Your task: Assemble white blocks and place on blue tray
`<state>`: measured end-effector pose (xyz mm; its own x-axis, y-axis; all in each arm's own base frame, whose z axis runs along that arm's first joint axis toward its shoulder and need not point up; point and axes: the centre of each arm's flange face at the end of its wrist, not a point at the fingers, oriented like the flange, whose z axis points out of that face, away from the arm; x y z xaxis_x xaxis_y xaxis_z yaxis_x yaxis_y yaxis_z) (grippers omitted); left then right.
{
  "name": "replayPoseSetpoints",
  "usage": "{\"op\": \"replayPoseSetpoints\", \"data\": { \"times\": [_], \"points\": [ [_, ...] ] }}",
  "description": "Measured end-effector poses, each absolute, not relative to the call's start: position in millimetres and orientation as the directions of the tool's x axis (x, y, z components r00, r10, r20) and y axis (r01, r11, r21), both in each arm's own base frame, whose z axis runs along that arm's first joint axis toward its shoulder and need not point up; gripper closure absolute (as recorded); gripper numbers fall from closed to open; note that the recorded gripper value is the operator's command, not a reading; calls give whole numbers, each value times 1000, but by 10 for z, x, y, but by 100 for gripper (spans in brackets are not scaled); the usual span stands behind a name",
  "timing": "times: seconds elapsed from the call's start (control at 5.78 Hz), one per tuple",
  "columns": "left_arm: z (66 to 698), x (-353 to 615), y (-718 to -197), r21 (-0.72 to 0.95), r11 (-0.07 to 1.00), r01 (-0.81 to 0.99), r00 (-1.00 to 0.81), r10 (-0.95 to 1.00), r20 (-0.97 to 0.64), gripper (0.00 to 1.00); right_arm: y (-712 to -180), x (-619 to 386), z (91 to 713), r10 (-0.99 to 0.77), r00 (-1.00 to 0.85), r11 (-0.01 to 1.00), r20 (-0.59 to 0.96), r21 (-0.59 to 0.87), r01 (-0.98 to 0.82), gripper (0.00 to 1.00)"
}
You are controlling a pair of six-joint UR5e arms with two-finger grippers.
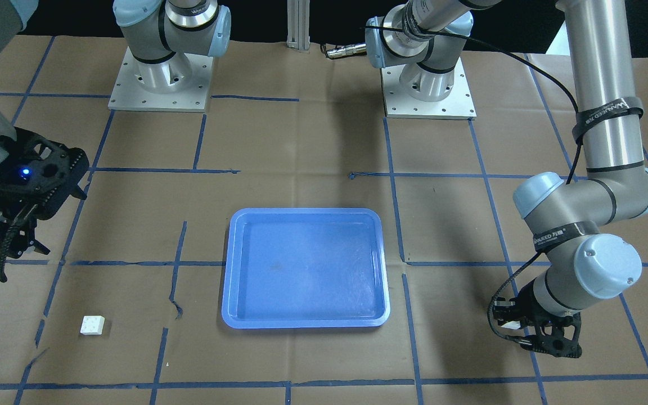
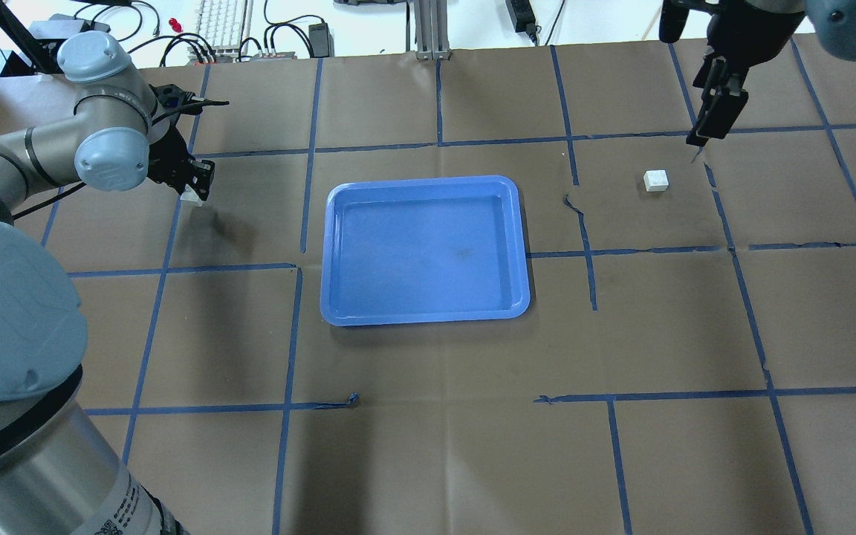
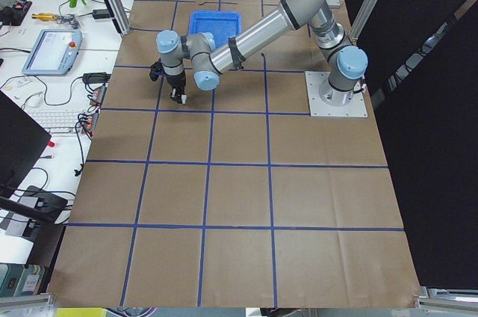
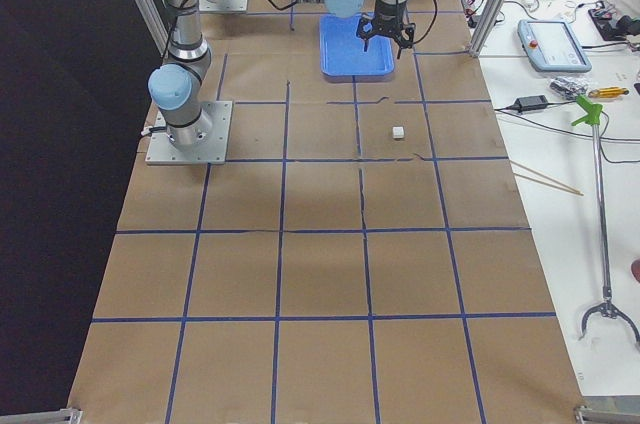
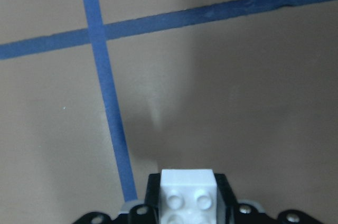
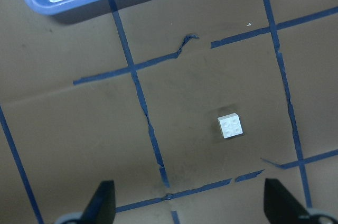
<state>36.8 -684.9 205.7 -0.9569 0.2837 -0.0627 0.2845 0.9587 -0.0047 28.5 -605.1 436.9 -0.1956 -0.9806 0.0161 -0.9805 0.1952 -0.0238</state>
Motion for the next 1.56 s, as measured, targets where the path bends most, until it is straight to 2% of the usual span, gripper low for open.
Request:
{"op": "replayPoseSetpoints", "data": {
  "times": [0.17, 0.35, 0.69, 1.04, 1.38, 1.56],
  "points": [
    [2169, -23, -6784, 2, 861, 508, -859, 507, -64, 98, -6184, -32, 4183, -998, -54, 53, 12, -77, -996, 0],
    [2255, -547, -6684, 11, 707, 707, -705, 706, -64, 94, -6323, -329, 3925, -998, 60, -61, 14, -136, -989, 0],
    [2311, -1771, -6368, 6, 369, 929, -369, 928, -50, 90, -6561, -720, 3452, -982, 183, -188, 45, -263, -946, 0],
    [2260, -3005, -5810, -25, 90, 996, -90, 996, -20, 91, -6757, -762, 3049, -972, 220, -233, 78, -380, -895, 0],
    [2100, -3419, -5284, -44, -46, 998, 47, 999, 25, 88, -6852, -733, 2583, -960, 266, -277, 93, -469, -838, 0],
    [2027, -3432, -5203, -41, -65, 997, 66, 997, 37, 88, -6867, -781, 2403, -962, 260, -266, 80, -491, -829, 0]
  ]
}}
